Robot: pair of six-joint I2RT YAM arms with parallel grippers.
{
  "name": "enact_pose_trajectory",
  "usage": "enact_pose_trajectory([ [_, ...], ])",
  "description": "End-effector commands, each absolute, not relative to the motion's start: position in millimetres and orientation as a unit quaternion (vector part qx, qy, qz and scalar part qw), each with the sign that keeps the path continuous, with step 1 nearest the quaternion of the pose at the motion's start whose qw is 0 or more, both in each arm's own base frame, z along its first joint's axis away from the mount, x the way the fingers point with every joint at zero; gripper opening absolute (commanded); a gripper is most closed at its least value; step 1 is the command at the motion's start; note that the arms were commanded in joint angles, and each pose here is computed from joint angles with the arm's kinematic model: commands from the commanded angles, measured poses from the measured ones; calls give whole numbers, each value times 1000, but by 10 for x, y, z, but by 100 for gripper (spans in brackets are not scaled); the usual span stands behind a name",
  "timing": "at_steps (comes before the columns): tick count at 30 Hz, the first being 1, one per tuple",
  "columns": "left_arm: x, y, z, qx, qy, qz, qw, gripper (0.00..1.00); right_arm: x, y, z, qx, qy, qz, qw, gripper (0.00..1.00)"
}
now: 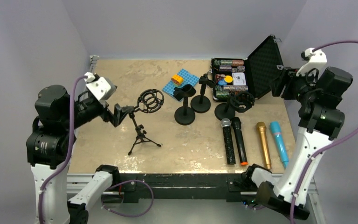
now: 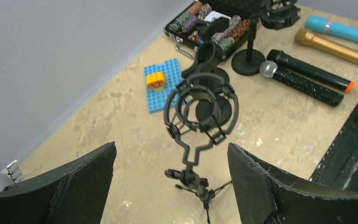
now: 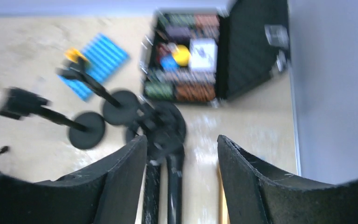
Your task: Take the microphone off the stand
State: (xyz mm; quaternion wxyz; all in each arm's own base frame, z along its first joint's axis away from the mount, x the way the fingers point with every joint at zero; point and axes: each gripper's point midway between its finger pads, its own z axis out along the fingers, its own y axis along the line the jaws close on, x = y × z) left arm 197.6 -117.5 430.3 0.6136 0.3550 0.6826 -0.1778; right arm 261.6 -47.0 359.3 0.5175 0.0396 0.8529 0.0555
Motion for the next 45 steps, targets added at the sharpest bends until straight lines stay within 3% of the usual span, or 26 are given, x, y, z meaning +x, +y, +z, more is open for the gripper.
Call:
enact_pose_trajectory([
  [1,1766,-1115,3813,375,726,-179,548,93,2709,220,4387,-99,781,132,602,61],
  [8,1900,-1175,3406,386,743,-200,509,92,2504,1638,4245,-383,725,244,518,63],
  [14,1867,-1320,3195,399,734,-250,490,92,2224,2464,3804,-529,668,299,430,64],
  [17,1954,-1316,3136,392,736,-245,495,91,2126,2789,3683,-572,643,317,400,60],
  [27,1965,-1439,3019,389,730,-288,482,86,2105,3636,3620,-588,626,364,361,39],
  [34,1812,-1475,2995,364,741,-313,469,84,2258,3838,3608,-544,659,362,372,35],
  [45,1444,-1658,3274,372,710,-395,450,83,2851,4196,3950,-455,681,349,454,29],
])
